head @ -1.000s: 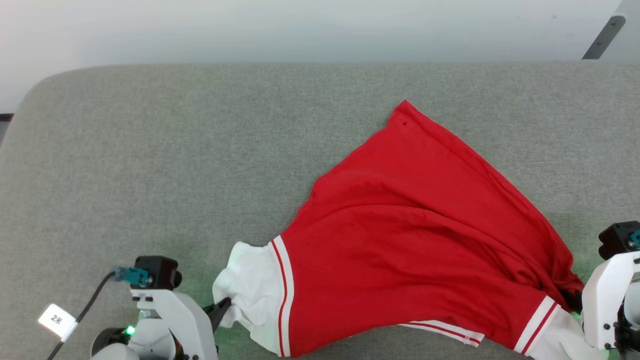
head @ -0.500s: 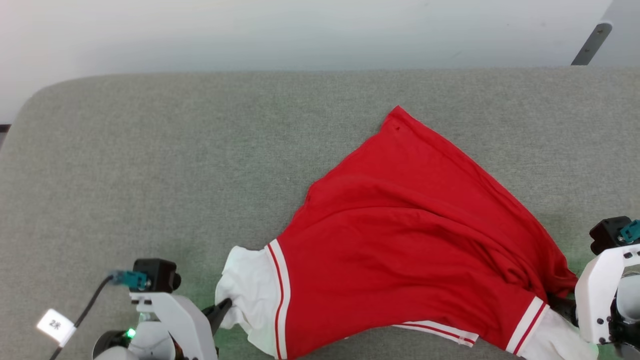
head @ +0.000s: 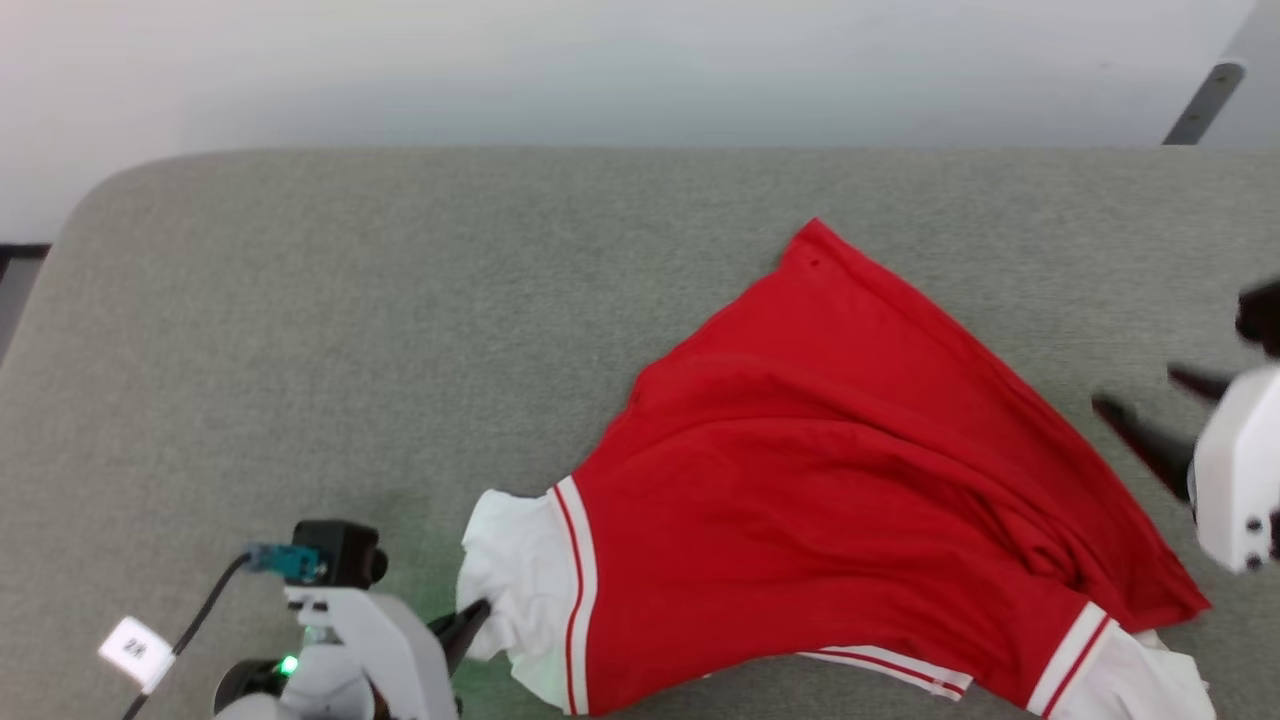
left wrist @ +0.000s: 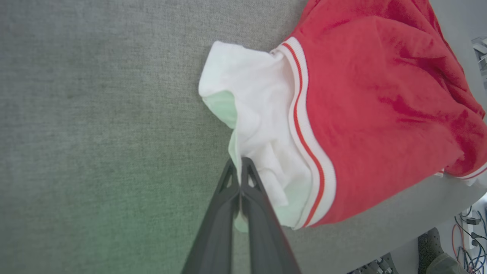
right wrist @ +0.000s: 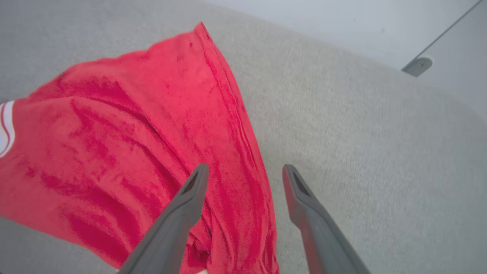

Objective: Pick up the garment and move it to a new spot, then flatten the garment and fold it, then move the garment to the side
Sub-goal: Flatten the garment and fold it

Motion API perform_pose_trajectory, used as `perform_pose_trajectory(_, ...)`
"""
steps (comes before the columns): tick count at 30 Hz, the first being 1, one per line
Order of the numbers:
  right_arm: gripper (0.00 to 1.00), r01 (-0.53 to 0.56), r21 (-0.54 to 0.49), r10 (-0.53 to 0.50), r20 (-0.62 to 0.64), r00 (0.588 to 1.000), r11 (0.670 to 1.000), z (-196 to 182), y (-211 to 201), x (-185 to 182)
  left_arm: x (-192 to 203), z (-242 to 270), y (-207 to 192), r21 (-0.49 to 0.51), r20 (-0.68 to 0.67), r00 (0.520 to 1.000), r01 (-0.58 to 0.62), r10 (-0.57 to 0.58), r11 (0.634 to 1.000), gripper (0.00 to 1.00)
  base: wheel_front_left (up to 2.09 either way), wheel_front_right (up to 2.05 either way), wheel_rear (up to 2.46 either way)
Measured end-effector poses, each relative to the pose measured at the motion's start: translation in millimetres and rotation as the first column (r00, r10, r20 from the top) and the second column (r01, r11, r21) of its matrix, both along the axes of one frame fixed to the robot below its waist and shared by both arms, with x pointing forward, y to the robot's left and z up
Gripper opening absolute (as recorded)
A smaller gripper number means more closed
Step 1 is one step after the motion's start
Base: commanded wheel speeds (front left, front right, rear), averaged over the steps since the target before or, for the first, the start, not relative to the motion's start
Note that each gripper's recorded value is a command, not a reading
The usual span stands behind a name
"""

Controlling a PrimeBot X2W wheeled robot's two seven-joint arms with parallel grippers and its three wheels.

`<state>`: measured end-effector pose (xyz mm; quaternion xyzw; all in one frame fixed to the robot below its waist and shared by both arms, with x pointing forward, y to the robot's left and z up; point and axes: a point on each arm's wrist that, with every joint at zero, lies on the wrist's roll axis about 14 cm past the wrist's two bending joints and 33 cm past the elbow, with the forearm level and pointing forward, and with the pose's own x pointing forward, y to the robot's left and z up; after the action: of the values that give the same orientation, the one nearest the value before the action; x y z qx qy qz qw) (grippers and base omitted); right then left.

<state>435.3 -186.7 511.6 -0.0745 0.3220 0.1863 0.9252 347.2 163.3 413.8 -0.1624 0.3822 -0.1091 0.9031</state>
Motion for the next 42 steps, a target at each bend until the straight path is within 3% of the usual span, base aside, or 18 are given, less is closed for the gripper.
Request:
perform_pose_trajectory(5, 1.00, -0.068, -0.005, 0.068, 0.113, 0.991, 0.998, 20, 28, 38, 10, 4, -3, -0.008, 0.023, 1.000, 0.002, -0.002, 1.000, 0.00, 0.00, 0.00, 0.00)
perform_pose_trajectory(15, 1.00, -0.148, -0.057, 0.156, 0.174, 0.972, 0.987, 9, 74, 132, 32, -2, -11, -0.025, 0.045, 0.999, 0.017, -0.016, 1.000, 0.00, 0.00, 0.00, 0.00)
perform_pose_trajectory(24, 1.00, -0.223, -0.086, 0.218, -0.061, 0.974, 0.971, -69, 112, 166, 43, -19, -4, -0.039, 0.026, 1.000, -0.012, 0.013, 0.999, 0.00, 0.00, 0.00, 0.00)
perform_pose_trajectory(29, 1.00, -0.266, -0.106, 0.238, -0.221, 0.946, 0.958, -114, 123, 164, 44, -29, 3, -0.042, 0.012, 0.999, -0.035, 0.036, 0.998, 0.00, 0.00, 0.00, 0.00)
perform_pose_trajectory(35, 1.00, -0.264, -0.110, 0.213, -0.340, 0.916, 0.958, -135, 127, 172, 43, -37, 11, -0.042, -0.003, 0.998, -0.062, 0.062, 0.997, 0.00, 0.00, 0.00, 0.00)
perform_pose_trajectory(36, 0.67, -0.262, -0.111, 0.208, -0.358, 0.910, 0.959, -139, 127, 172, 43, -38, 12, -0.042, -0.007, 0.998, -0.064, 0.064, 0.997, 0.00, 0.00, 0.00, 0.00)
perform_pose_trajectory(37, 0.00, -0.268, -0.118, 0.206, -0.378, 0.903, 0.956, -141, 128, 171, 43, -39, 13, -0.040, -0.010, 0.998, -0.069, 0.069, 0.997, 0.00, 0.00, 0.00, 0.00)
perform_pose_trajectory(42, 0.00, -0.278, -0.139, 0.202, -0.406, 0.891, 0.950, -140, 127, 170, 44, -42, 19, -0.033, -0.014, 0.997, -0.075, 0.075, 0.997, 0.00, 0.00, 0.00, 0.00)
